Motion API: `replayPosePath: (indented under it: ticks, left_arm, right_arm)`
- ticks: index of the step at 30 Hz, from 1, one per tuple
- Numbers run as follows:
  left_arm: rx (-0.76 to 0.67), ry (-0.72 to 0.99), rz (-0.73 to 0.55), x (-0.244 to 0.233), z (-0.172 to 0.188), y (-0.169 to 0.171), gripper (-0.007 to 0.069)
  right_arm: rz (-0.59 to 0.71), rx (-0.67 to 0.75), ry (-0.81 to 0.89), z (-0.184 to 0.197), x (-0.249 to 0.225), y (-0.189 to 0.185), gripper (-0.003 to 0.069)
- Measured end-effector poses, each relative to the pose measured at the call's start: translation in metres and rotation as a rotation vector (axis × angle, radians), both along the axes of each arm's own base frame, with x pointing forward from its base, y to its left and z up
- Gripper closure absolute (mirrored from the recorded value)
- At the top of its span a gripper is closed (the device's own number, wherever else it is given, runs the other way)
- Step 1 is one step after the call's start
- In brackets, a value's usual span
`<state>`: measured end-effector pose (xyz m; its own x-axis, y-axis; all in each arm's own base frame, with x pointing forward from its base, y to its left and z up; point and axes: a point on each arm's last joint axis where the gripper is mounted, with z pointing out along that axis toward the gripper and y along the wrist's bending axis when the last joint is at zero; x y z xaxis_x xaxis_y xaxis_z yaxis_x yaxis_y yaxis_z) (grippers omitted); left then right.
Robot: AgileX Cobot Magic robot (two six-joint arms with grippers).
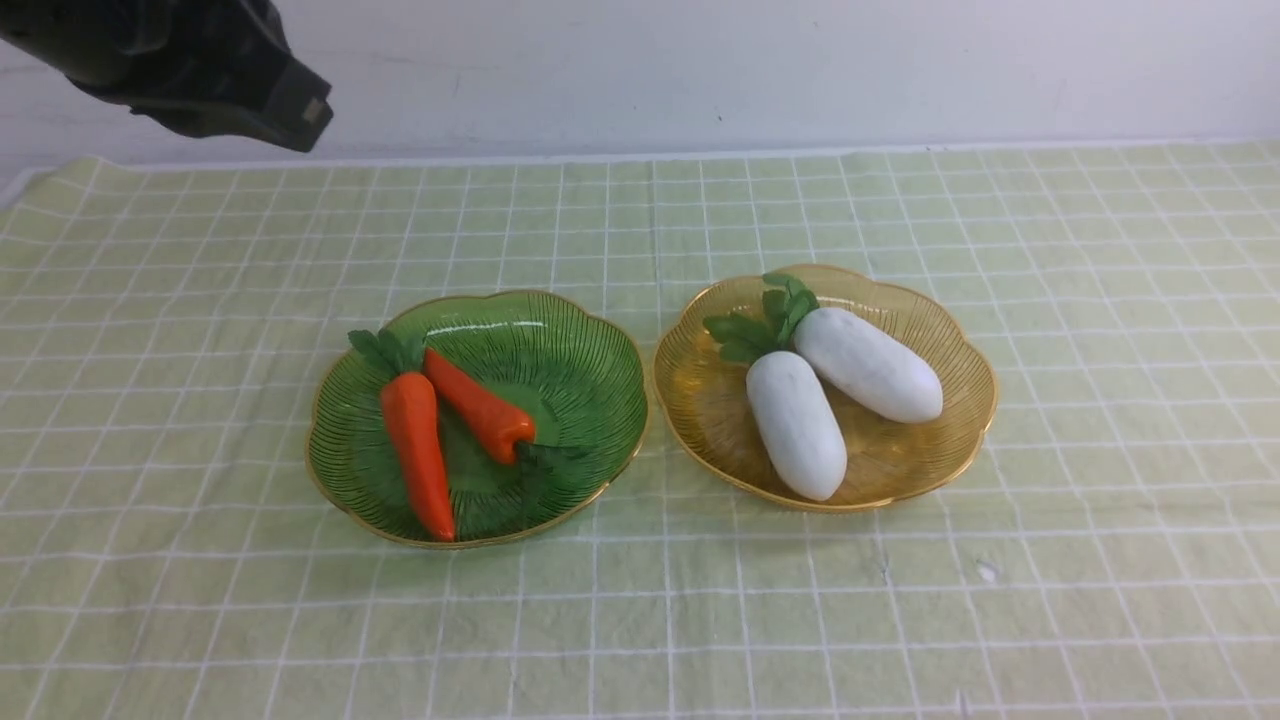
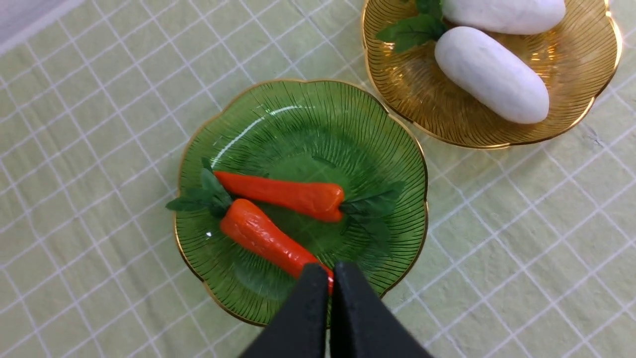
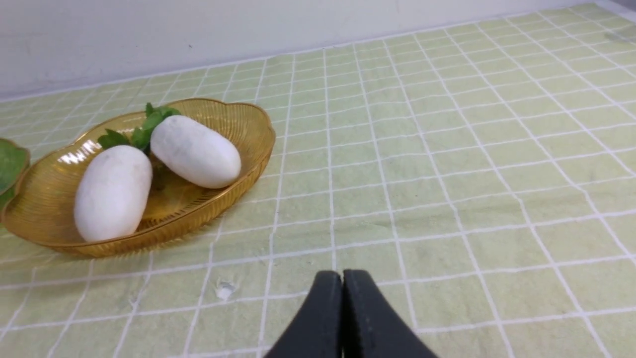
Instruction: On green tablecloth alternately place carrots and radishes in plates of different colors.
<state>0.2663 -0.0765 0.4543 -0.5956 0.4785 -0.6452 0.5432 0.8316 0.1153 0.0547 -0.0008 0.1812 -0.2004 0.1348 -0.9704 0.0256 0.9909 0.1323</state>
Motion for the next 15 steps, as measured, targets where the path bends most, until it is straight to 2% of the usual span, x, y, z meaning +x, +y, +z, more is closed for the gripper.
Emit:
replayPosePath:
  ticks: [15]
  left_arm:
    - [-0.021,-0.007,0.022,-0.0054,0.0045,0.0014,0.0633]
  right_arm:
    - [0.005,0.053,0.001,-0.0001,0.0,0.0014,0.0673]
